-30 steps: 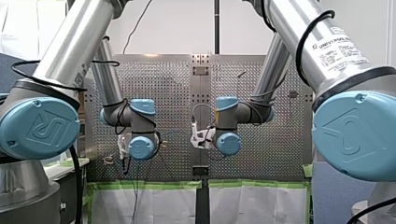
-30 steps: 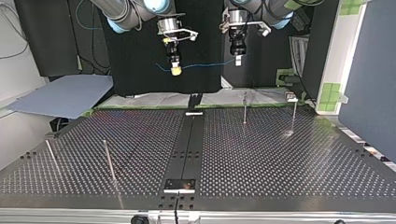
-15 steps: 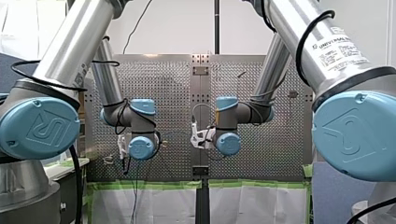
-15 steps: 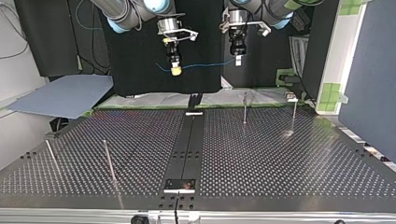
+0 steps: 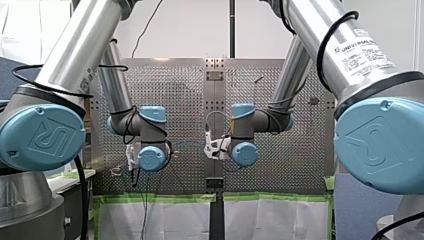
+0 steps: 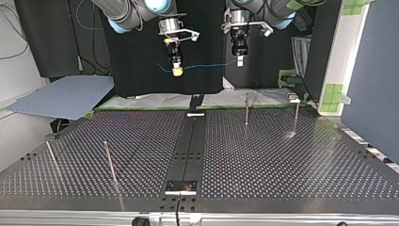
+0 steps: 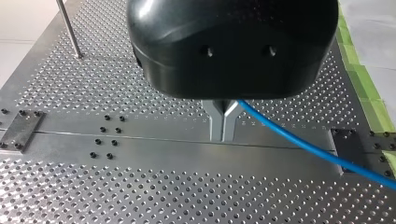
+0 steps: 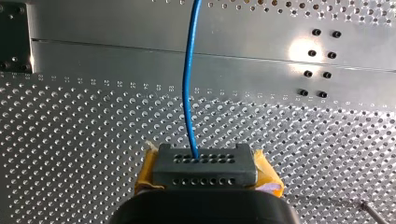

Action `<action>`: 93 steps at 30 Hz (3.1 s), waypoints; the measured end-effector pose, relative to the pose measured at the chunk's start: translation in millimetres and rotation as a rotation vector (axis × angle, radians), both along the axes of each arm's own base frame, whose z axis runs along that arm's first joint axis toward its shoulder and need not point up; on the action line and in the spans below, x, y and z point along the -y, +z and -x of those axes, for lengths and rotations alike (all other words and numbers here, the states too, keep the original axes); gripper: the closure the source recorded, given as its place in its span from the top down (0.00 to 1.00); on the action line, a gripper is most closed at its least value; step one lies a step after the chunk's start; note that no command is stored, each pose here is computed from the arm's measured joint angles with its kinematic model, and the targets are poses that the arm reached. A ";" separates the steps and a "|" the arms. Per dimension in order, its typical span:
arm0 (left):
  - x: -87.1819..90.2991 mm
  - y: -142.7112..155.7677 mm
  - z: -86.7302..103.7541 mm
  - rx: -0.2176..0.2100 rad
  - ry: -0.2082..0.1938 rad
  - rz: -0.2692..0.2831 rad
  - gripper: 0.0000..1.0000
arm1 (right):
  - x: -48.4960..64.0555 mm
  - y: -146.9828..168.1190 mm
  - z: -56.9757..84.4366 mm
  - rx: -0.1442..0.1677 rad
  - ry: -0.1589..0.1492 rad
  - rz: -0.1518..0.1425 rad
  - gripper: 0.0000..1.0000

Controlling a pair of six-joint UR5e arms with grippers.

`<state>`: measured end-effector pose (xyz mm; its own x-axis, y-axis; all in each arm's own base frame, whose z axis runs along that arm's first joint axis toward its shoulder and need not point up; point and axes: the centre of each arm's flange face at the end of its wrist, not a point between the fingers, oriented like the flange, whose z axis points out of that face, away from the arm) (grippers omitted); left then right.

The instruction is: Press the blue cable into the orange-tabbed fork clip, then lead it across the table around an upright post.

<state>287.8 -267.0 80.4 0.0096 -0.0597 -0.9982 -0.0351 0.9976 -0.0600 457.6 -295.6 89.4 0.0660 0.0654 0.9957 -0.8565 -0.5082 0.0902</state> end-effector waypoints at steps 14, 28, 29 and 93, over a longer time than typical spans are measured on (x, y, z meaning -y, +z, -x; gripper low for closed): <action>0.0 0.0 0.0 0.000 0.000 0.000 0.01 | 0.0 0.0 0.0 0.000 0.000 0.000 0.00; 0.0 0.0 0.0 0.000 0.000 0.000 0.01 | 0.0 0.0 0.0 0.000 0.000 0.000 0.00; 0.0 0.0 0.0 0.000 0.000 0.000 0.01 | 0.0 0.0 0.0 0.000 0.000 0.000 0.00; -17.6 -2.6 -0.4 -0.057 0.086 -0.005 0.01 | -4.0 -66.9 -26.5 -0.094 0.010 -0.099 0.00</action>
<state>288.2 -249.4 77.8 -0.0421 -0.0558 -0.9976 -0.1239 0.9910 -0.0502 484.1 -291.5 22.5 0.1587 -0.0318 0.9868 -0.8415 -0.5271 0.1184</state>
